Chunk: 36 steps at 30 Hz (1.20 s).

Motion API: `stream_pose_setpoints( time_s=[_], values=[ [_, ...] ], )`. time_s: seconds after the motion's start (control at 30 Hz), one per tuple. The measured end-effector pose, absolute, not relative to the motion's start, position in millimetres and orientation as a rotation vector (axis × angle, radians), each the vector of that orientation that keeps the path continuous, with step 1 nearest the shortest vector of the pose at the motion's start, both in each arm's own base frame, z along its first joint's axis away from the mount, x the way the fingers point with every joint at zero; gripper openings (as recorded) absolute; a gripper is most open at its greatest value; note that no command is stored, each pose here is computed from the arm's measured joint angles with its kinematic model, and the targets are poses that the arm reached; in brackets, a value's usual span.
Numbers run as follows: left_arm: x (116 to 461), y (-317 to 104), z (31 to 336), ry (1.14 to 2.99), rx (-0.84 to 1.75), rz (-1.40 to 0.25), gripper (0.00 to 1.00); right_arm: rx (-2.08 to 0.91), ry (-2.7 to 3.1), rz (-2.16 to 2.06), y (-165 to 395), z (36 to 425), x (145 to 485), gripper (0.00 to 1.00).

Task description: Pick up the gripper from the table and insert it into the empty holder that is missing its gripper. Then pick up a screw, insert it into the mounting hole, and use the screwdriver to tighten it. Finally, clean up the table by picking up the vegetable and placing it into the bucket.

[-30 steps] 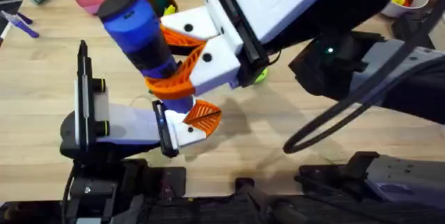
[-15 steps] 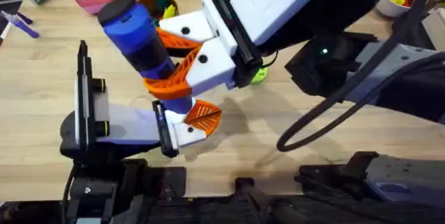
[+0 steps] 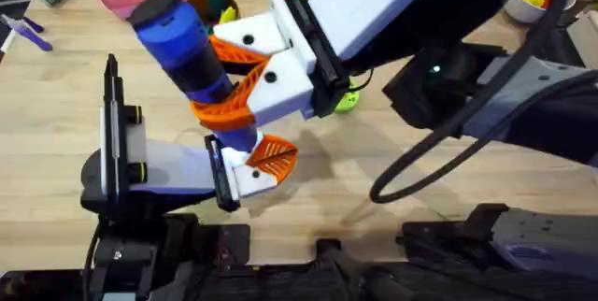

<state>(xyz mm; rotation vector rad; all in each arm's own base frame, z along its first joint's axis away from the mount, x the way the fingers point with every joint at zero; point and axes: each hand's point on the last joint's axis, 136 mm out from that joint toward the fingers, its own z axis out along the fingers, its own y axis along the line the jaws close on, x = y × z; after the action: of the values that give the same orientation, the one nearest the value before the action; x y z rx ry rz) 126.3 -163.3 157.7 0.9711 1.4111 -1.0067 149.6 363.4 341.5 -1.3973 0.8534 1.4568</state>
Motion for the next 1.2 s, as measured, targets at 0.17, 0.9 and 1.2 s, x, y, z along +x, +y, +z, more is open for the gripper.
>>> stream_pose_setpoints(
  time_s=[0.17, 0.9, 1.2],
  values=[
    [126, -163, 158, 1.411, 0.971, -1.006, 0.017, -1.396, 0.854, 1.456, 363, 342, 150, 0.025],
    [126, -163, 158, 1.411, 0.971, -1.007, 0.017, -1.402, 0.893, 1.461, 367, 334, 150, 0.025],
    [127, -163, 158, 1.414, 0.968, -1.008, 0.017, -1.399, 0.905, 1.443, 369, 331, 153, 0.025]
  ],
)
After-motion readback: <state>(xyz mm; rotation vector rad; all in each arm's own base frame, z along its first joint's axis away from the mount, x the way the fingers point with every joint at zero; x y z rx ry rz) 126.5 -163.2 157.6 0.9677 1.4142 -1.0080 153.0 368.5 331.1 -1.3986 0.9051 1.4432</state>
